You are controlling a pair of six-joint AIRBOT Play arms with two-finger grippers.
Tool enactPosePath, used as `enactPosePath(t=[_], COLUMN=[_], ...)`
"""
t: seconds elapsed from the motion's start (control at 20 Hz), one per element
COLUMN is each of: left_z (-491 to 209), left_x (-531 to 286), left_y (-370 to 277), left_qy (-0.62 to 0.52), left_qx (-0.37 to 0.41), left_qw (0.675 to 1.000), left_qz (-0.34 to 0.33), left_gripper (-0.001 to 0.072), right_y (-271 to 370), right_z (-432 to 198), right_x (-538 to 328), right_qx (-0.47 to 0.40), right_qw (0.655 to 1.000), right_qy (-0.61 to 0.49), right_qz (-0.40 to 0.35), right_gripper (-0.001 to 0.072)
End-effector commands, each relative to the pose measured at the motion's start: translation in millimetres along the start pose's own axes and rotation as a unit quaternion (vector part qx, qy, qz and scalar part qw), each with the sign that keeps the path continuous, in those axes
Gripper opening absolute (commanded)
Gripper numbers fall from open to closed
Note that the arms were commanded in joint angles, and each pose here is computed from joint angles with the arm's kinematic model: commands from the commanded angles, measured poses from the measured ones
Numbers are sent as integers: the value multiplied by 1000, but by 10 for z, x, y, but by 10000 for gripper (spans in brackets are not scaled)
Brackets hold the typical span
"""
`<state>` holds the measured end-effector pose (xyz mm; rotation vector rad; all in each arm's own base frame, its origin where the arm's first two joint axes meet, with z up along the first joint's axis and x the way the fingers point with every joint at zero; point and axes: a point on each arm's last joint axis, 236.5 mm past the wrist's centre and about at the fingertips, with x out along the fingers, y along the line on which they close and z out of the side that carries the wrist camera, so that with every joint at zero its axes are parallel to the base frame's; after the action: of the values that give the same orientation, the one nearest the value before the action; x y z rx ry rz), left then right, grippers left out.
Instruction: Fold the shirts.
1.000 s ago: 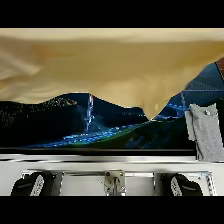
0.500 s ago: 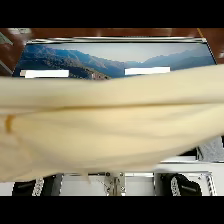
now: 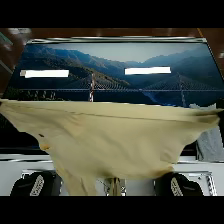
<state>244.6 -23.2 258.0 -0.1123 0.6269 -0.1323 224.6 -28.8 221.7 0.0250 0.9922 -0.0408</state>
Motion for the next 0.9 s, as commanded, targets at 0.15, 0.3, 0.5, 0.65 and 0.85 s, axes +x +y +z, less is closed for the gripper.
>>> enactPosePath(t=[0.15,0.3,0.5,0.65,0.85], left_z=[-328,-242,52,172,-174], left_x=[1618,2301,2990,3347,3754], left_y=[254,317,376,391,281], left_qy=[112,86,-8,-65,-36], left_qx=[-51,-36,-35,-57,-104], left_qw=[990,994,999,996,994], left_qz=[-67,-58,-19,5,3], left_gripper=[43,44,44,43,44], right_y=[165,449,556,404,331], right_z=[669,1170,1611,1740,1677], right_x=[1879,2447,2967,3248,3519], right_qx=[2,-22,-15,37,61], right_qw=[999,994,983,976,977], right_qy=[-8,-87,-177,-209,-203], right_qz=[52,58,50,40,36], right_gripper=[59,59,59,59,59])
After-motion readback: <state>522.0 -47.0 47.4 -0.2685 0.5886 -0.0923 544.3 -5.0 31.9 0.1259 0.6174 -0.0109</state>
